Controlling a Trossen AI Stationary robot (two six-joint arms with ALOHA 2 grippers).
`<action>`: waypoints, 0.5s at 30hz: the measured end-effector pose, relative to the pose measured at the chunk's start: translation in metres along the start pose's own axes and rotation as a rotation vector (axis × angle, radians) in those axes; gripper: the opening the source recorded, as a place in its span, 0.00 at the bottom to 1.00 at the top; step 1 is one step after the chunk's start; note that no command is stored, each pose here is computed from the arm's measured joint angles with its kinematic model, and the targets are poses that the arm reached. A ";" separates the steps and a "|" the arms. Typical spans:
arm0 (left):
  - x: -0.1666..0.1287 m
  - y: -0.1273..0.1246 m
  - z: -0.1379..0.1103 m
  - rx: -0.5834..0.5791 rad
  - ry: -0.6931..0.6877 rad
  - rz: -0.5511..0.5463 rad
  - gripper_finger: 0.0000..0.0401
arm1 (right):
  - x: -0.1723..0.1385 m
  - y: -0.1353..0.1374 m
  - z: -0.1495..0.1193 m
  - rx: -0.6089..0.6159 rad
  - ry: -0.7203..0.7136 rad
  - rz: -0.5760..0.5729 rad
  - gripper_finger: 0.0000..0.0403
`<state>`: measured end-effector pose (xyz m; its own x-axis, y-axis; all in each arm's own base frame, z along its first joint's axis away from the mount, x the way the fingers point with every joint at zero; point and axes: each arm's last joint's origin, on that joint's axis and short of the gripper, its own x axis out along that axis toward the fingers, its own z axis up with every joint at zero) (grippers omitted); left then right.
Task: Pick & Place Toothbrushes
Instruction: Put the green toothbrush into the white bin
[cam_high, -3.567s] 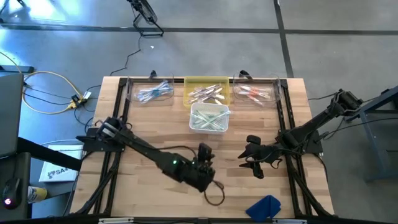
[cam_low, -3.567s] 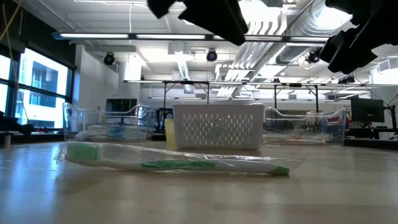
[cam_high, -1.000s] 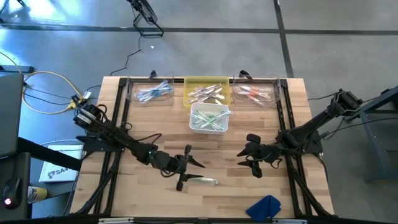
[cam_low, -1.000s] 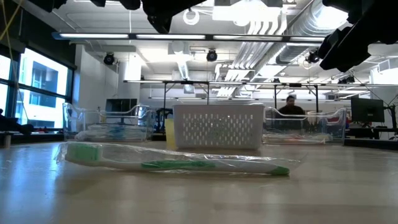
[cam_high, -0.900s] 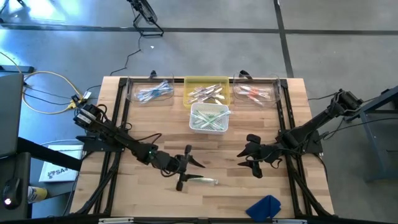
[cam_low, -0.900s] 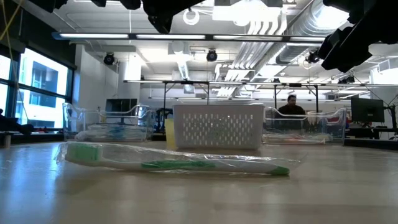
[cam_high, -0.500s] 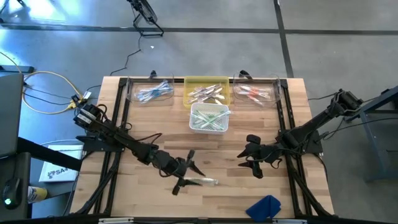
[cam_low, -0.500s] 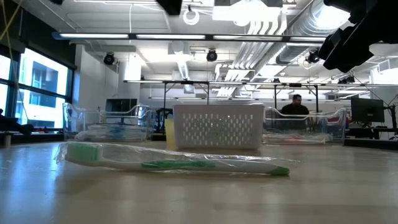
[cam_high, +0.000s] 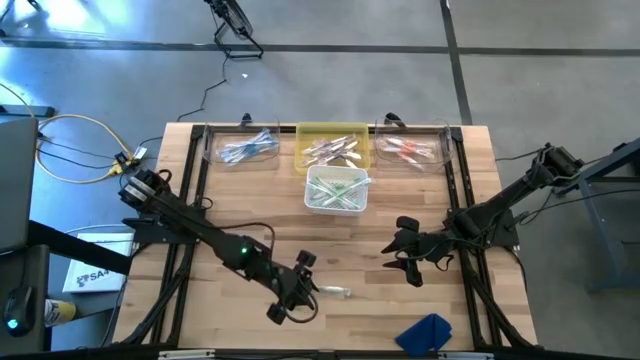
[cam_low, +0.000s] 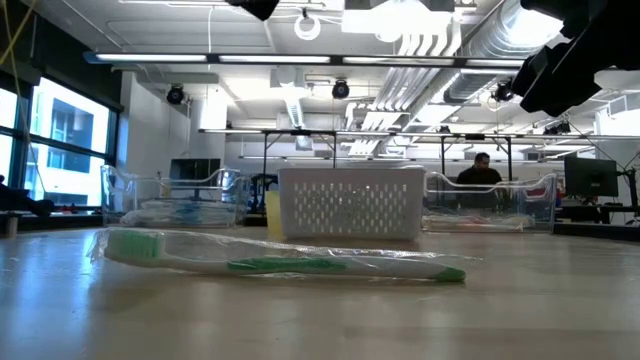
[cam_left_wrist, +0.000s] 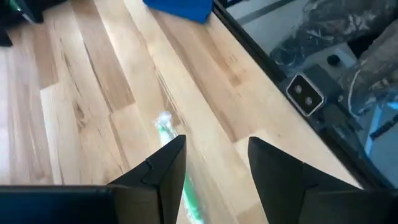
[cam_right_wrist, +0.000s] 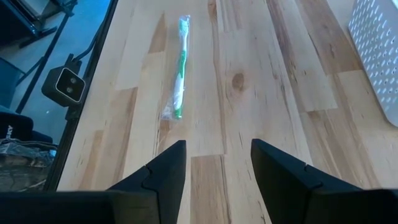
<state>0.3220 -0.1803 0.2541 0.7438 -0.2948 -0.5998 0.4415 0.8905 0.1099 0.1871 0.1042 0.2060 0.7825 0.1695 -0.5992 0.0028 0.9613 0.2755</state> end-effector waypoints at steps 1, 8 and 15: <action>0.000 0.000 0.001 -0.011 0.000 0.001 0.42 | 0.000 0.000 0.000 0.000 0.000 0.000 0.43; 0.005 0.000 -0.011 -0.070 0.099 0.035 0.42 | 0.000 0.000 0.000 0.000 -0.003 -0.003 0.43; 0.036 -0.004 -0.032 -0.072 0.199 0.026 0.42 | 0.000 0.000 0.000 0.003 -0.003 -0.003 0.43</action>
<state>0.3309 -0.1835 0.2072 0.6375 -0.2029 -0.7433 0.3808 0.9216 0.0750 0.1871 0.1041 0.2060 0.7840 0.1657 -0.5982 0.0075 0.9611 0.2759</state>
